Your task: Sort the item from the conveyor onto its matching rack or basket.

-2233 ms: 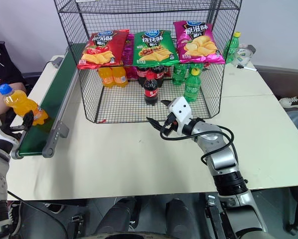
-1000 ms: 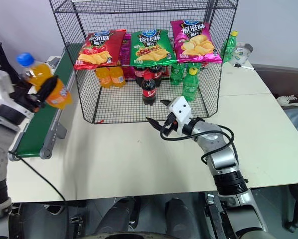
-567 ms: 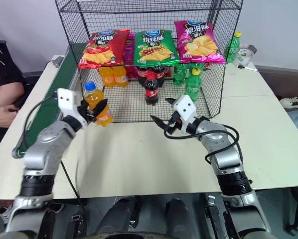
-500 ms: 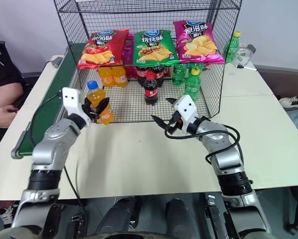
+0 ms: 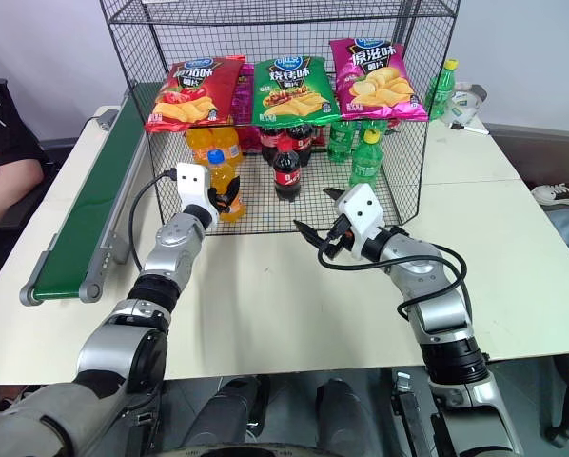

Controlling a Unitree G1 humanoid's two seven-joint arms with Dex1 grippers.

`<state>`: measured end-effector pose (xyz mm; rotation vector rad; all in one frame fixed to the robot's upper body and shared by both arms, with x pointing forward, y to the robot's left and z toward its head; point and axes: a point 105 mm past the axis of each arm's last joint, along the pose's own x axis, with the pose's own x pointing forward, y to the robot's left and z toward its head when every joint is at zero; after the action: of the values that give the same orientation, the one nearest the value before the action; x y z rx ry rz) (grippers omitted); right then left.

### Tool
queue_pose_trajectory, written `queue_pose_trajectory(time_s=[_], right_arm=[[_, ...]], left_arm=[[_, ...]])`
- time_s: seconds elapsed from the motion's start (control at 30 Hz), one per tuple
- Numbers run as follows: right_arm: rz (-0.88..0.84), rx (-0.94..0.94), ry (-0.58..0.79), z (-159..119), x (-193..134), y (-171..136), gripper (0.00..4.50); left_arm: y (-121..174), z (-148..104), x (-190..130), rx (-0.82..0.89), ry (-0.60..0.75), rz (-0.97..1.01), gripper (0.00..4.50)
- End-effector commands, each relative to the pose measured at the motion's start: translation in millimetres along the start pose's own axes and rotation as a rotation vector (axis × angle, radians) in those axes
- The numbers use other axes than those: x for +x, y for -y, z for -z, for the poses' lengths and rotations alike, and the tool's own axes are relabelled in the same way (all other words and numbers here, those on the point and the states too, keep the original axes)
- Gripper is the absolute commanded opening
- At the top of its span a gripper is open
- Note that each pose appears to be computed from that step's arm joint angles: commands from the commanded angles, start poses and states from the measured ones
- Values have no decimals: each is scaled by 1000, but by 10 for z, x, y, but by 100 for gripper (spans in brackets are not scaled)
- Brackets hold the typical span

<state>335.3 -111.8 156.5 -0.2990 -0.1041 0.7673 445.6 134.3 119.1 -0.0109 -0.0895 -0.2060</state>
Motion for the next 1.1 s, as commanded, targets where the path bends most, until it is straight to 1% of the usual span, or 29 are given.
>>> queue_pose_trajectory(time_s=[0.03, 0.13, 0.4, 0.47, 0.53, 0.57, 0.73, 0.9, 0.97, 1.03, 1.1], right_arm=[[26, -40, 48, -169, -62, 48, 450], [29, -39, 46, -164, -67, 55, 450], [20, -38, 50, -171, -34, 38, 450], [19, -38, 50, -172, -35, 37, 450], [19, -38, 50, -171, -37, 37, 450], [18, -38, 50, -171, -38, 37, 450], [20, -37, 50, -174, -47, 34, 450], [17, -30, 44, -154, -64, 12, 450], [14, -27, 43, -150, -63, 5, 450], [10, -26, 43, -151, -56, -1, 450], [7, -25, 43, -155, -50, -3, 450]], left_arm=[[-91, -222, 71, 15, 85, -56, 273], [-134, -178, 71, 8, 72, -91, 273], [-135, -69, 45, -41, 43, -74, 273], [-151, -64, 39, -54, 43, -73, 355], [-158, -73, 31, -56, 48, -67, 423], [-160, -80, 27, -56, 52, -64, 443], [-212, -171, -36, -22, 105, -64, 443], [-311, -269, -205, -34, 146, -57, 443], [-344, -318, -270, -2, 159, -64, 443], [-345, -369, -342, 32, 170, -60, 443], [-320, -401, -407, 24, 170, -36, 443]])
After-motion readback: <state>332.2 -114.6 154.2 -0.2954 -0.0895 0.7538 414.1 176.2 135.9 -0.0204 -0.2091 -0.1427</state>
